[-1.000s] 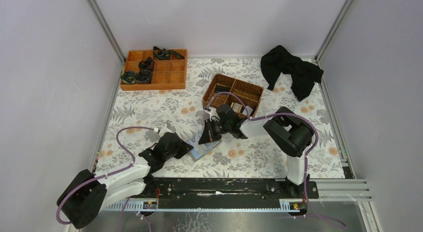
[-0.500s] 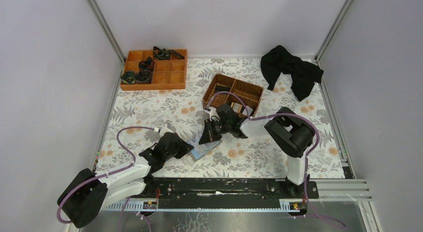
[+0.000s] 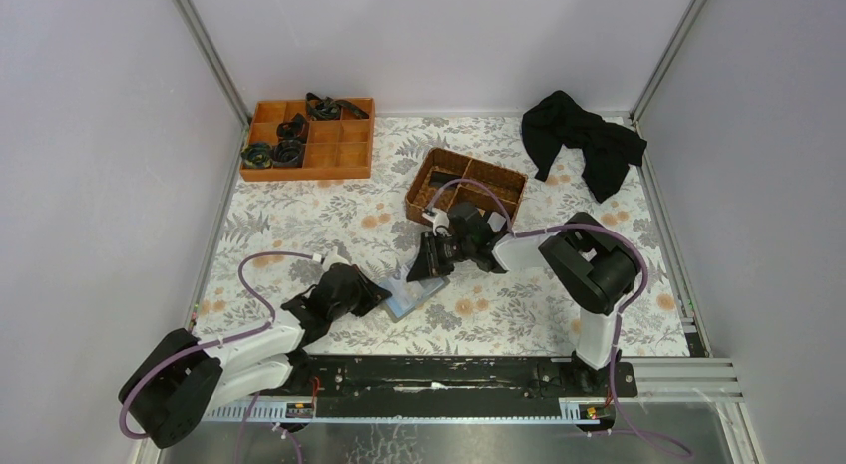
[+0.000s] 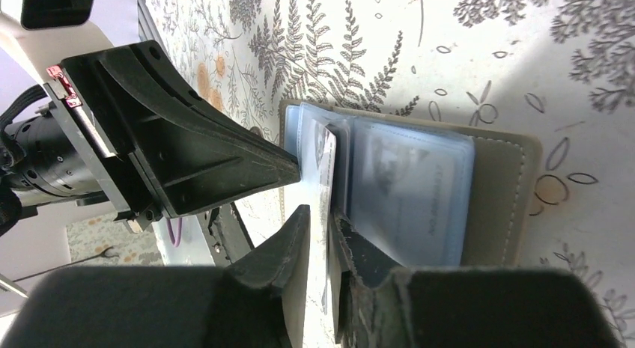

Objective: Take the credit cards out of the card holder

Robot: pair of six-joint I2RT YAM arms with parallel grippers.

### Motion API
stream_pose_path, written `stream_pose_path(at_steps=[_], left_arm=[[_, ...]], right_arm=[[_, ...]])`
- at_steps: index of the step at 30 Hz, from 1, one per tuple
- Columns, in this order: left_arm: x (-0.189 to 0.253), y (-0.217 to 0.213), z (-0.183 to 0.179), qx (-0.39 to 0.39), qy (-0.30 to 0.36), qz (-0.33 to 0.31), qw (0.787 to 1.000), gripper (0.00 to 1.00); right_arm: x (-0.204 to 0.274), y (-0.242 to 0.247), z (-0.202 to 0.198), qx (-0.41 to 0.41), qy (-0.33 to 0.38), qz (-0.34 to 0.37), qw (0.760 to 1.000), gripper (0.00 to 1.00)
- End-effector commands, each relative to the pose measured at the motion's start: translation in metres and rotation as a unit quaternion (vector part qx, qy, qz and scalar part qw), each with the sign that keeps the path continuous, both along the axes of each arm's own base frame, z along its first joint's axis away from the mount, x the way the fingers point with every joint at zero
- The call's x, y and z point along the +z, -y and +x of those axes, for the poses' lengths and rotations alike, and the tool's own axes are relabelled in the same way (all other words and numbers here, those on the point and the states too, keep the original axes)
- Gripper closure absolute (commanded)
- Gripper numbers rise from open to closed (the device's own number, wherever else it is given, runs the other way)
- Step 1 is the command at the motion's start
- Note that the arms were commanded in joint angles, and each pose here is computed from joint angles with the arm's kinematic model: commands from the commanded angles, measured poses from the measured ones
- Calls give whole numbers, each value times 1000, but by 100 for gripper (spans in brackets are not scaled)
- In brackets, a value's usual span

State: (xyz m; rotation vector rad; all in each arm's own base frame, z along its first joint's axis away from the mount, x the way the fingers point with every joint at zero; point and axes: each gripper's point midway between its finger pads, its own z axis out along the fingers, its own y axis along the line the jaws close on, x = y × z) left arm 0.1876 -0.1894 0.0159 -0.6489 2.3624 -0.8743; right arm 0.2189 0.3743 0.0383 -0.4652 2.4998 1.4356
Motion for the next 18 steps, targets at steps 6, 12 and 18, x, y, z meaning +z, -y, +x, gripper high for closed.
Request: stream_pose_path(at_steps=[6, 12, 18], left_arm=[[-31, -17, -19, -3, -43, 41, 998, 100], [-33, -18, -21, -3, -46, 39, 998, 100], [-28, -19, -18, -1, -36, 38, 999, 100]], right_arm=[[25, 6, 11, -6, 32, 30, 999, 92], [26, 9, 13, -10, 34, 30, 999, 100], [51, 36, 36, -53, 70, 31, 996, 100]])
